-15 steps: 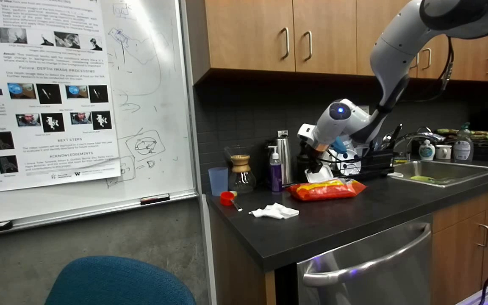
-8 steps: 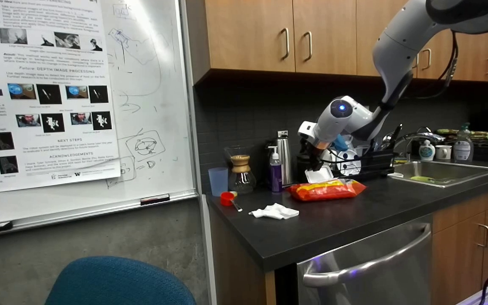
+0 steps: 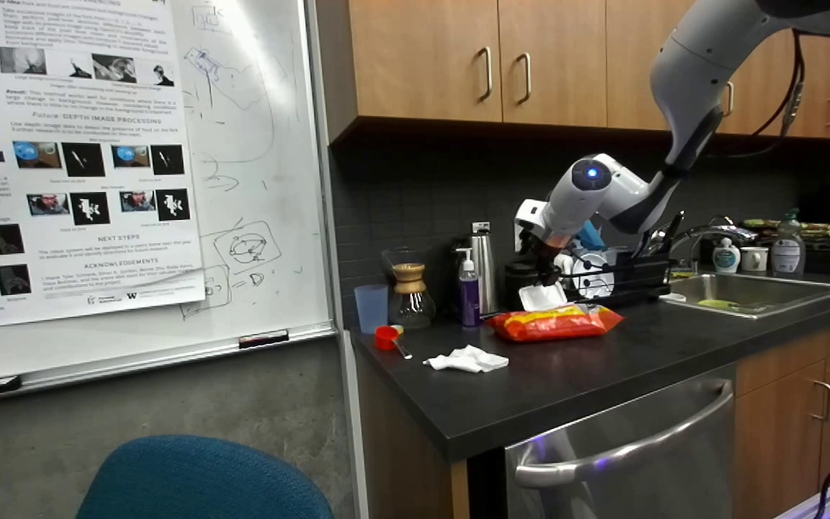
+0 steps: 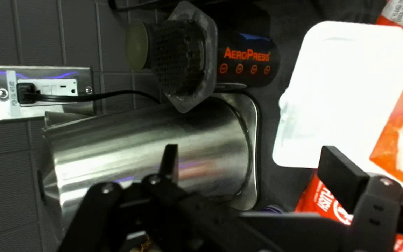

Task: Open the orange packet.

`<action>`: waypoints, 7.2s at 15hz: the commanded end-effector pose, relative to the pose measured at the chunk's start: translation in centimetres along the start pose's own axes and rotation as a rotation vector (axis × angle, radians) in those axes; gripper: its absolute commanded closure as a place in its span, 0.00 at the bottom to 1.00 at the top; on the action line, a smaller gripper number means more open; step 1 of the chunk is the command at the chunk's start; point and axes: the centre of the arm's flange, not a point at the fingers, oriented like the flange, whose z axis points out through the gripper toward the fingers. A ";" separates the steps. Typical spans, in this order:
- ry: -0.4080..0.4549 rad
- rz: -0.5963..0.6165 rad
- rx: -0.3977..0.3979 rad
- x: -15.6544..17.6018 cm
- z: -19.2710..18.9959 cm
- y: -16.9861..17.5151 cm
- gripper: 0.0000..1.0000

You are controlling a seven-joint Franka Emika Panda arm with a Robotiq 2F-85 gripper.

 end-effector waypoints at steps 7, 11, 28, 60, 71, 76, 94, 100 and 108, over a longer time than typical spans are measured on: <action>-0.067 0.010 0.176 -2.6 -5.1 -2.5 0.00; -0.053 -0.013 0.234 -2.4 -6.4 -2.8 0.31; 0.025 -0.063 0.178 0.8 -4.3 -1.7 1.00; 0.003 -0.113 0.232 0.1 5.6 -2.8 1.00; -0.008 -0.113 0.227 0.1 4.7 -2.7 1.00; -0.025 -0.095 0.206 -0.4 2.3 -1.6 1.00; -0.060 0.128 0.507 -2.6 -13.0 -2.3 0.15; -0.203 0.223 0.639 -2.7 -17.2 -0.9 0.00; -0.249 0.209 0.675 -3.1 -17.7 -1.5 0.00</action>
